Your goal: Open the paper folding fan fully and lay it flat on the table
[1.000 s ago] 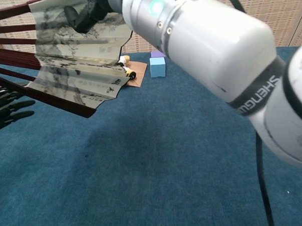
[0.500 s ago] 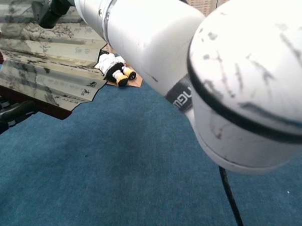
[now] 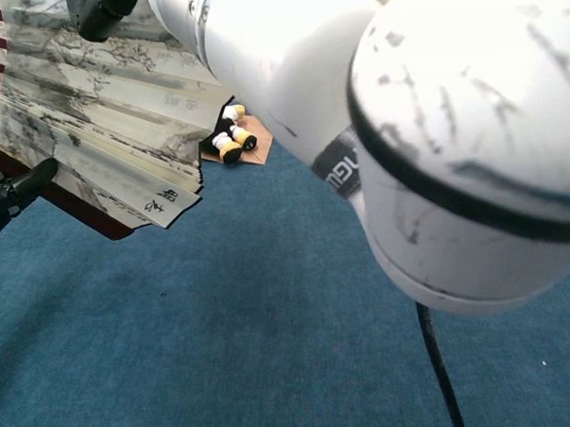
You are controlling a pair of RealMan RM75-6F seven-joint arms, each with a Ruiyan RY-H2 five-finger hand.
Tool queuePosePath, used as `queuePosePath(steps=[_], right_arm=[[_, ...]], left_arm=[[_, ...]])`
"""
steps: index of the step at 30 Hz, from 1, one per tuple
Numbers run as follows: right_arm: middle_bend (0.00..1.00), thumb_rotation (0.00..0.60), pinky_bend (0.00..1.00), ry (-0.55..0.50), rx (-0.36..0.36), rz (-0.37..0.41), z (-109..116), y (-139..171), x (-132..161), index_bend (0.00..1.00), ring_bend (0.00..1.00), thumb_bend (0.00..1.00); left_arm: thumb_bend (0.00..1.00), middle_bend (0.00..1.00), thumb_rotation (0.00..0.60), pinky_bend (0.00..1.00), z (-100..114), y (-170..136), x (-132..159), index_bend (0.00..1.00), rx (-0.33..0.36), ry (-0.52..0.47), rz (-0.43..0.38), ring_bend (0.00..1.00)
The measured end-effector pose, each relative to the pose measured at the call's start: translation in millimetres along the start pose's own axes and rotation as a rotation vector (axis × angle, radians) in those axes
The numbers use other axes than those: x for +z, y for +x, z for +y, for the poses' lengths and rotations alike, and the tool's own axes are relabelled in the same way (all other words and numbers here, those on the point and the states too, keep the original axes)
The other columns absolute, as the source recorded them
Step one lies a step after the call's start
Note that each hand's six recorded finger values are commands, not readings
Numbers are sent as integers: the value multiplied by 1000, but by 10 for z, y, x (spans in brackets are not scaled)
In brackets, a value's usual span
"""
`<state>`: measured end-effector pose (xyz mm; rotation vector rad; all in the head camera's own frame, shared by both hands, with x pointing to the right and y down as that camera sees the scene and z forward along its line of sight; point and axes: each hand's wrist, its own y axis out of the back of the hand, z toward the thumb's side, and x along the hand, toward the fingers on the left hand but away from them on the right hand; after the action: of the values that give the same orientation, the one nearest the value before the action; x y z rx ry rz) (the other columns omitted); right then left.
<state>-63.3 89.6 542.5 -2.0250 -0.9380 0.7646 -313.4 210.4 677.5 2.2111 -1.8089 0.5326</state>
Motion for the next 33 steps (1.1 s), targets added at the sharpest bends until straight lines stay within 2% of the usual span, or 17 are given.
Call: queuePosePath(steps=[6,11,15,23,28,33], right_arm=[[158,600,111,-5,-25,6,147,58,-103,598,1,598],[158,600,111,-18,-49,16,275,125,-230,598,2,598],[158,600,111,-26,-55,30,289,223,-326,598,2,598],[159,600,119,-48,-34,84,118,495,-527,591,2,598],[159,600,119,-10,-50,115,-27,600,-668,590,2,598],[159,600,119,27,-79,124,-134,678,-821,590,1,598]], left_arm=[[732,204,600,63,246,148,55,733,61,189,-40,7],[727,212,600,63,569,266,122,727,136,360,-94,13],[717,214,600,63,808,340,174,719,199,487,-134,18],[663,194,600,59,1202,410,180,670,299,704,-169,3],[644,178,600,53,1327,400,81,623,306,842,-160,0],[628,176,600,46,1354,370,0,594,298,938,-161,0]])
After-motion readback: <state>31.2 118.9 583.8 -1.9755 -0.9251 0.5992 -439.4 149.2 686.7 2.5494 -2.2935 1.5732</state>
